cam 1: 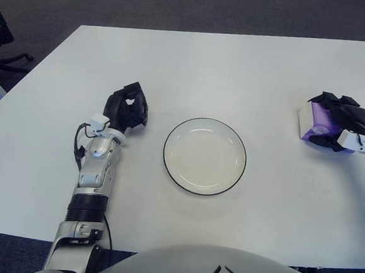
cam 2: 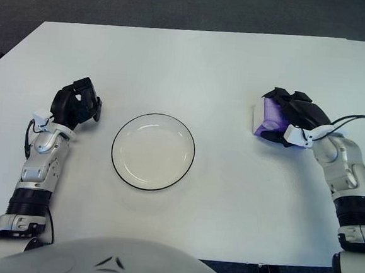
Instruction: Put the tissue paper into the plate.
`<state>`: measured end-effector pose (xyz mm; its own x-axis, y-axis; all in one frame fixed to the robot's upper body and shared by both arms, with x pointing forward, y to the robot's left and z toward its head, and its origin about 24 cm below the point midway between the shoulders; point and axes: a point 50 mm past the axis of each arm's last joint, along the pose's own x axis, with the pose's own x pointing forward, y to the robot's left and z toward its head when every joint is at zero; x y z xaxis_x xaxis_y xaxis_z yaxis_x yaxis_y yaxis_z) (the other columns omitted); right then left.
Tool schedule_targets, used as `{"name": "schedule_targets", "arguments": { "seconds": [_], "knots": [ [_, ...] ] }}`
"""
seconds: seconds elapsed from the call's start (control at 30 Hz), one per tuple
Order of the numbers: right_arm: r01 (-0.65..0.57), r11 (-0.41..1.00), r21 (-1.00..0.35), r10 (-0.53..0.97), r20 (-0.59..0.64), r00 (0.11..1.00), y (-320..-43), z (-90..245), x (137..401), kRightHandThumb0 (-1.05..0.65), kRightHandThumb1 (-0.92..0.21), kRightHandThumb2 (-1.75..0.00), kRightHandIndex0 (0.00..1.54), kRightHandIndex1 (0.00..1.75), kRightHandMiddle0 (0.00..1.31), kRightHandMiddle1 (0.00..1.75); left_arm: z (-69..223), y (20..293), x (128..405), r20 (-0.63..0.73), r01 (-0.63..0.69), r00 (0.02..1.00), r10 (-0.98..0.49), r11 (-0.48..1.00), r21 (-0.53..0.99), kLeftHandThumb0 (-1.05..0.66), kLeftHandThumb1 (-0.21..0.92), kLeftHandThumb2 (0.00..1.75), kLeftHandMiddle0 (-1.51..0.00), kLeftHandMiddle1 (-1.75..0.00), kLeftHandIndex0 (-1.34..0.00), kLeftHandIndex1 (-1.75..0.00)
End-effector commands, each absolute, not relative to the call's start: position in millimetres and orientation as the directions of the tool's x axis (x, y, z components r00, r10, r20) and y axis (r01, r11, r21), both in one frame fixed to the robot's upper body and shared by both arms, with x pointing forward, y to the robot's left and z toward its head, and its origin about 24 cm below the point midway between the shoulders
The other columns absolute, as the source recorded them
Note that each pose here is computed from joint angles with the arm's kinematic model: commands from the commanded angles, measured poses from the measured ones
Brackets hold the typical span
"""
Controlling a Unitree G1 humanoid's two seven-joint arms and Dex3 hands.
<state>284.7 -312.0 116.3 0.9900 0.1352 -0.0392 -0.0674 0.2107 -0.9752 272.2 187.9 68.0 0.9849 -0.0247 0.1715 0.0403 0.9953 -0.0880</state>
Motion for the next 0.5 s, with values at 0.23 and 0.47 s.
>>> {"name": "schedule_targets", "arguments": {
  "seconds": [0.23, 0.47],
  "knots": [
    [0.035, 0.253, -0.967, 0.148, 0.075, 0.986, -273.8, 104.4, 279.9, 0.0, -0.07, -1.54, 0.85, 1.56, 0.58, 1.75, 21.9, 181.8, 248.3, -0.005, 0.001, 1.0, -0.002, 0.988, -0.156, -0.43, 0.67, 1.01, -1.33, -1.75, -1.01, -1.75],
    [0.163, 0.319, -0.934, 0.162, 0.223, 0.961, -252.5, 118.6, 290.8, 0.0, -0.07, -1.57, 0.84, 1.63, 0.57, 1.75, 21.7, 182.4, 248.8, -0.006, -0.002, 1.0, 0.001, 0.988, -0.154, -0.43, 0.69, 1.0, -1.34, -1.75, -1.03, -1.75]
  ]
}}
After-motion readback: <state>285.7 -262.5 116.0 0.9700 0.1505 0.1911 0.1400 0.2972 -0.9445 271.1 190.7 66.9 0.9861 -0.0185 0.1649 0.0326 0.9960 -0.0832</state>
